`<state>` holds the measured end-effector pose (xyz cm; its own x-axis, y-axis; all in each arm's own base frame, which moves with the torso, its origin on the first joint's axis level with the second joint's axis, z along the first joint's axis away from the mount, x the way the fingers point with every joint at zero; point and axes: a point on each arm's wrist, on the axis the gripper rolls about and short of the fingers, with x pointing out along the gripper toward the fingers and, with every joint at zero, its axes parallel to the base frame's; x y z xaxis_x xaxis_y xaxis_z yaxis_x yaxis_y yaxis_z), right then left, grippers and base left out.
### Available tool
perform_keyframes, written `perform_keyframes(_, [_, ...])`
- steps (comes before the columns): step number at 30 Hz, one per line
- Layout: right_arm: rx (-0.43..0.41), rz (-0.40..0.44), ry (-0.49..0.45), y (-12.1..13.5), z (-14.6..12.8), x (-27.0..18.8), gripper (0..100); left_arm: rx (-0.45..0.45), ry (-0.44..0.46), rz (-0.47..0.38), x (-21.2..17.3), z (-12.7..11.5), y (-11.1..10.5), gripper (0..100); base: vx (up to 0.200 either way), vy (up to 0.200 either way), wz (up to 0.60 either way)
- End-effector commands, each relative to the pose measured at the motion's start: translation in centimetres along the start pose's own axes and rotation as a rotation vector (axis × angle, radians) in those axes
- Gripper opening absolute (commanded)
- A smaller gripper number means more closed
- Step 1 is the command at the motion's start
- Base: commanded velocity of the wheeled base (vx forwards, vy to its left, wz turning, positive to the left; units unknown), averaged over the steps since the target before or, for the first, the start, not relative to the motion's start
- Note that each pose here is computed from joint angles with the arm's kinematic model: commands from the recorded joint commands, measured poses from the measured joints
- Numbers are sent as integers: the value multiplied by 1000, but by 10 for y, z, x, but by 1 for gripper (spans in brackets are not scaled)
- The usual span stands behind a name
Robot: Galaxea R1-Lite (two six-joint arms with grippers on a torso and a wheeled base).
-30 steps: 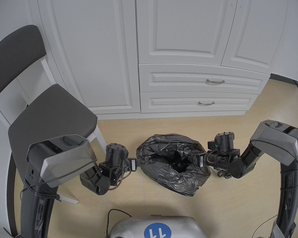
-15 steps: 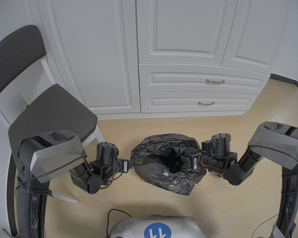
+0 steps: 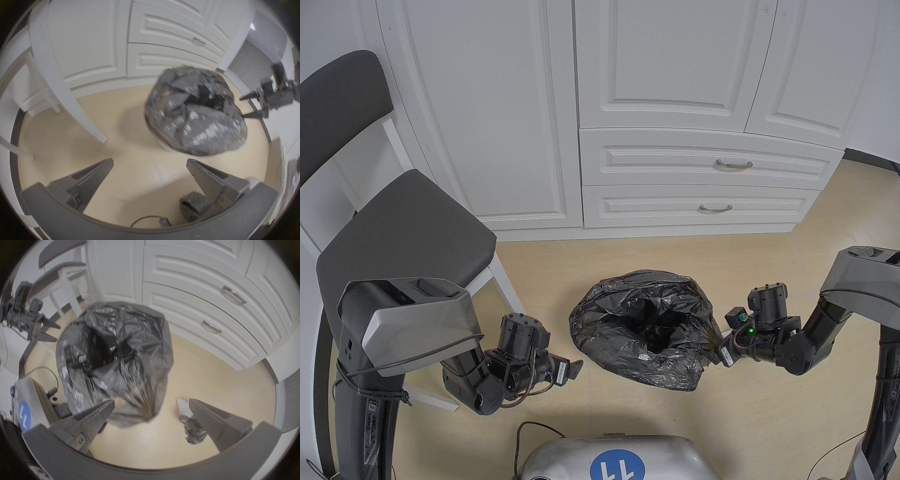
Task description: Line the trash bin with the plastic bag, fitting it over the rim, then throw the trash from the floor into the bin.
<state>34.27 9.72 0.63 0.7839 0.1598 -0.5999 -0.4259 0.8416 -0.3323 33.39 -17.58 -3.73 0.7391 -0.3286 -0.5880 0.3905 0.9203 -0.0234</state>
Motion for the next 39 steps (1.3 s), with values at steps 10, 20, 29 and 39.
perform_keyframes(10, [91,8,-134,1,33,-35,100,61,57,-100,-23,-22,-1,100,0,0,0])
perform_keyframes(20, [65,199,-248,94,83,-18,100,35,-81,-114,-77,-53,23,100,0,0,0])
perform_keyframes(29, [-28,259,-150,119,72,17,0,5,-56,35,-127,-54,70,100,0,0,0])
perform_keyframes(39, [22,181,-153,104,67,66,0,-49,-117,136,-176,-47,87,100,0,0,0])
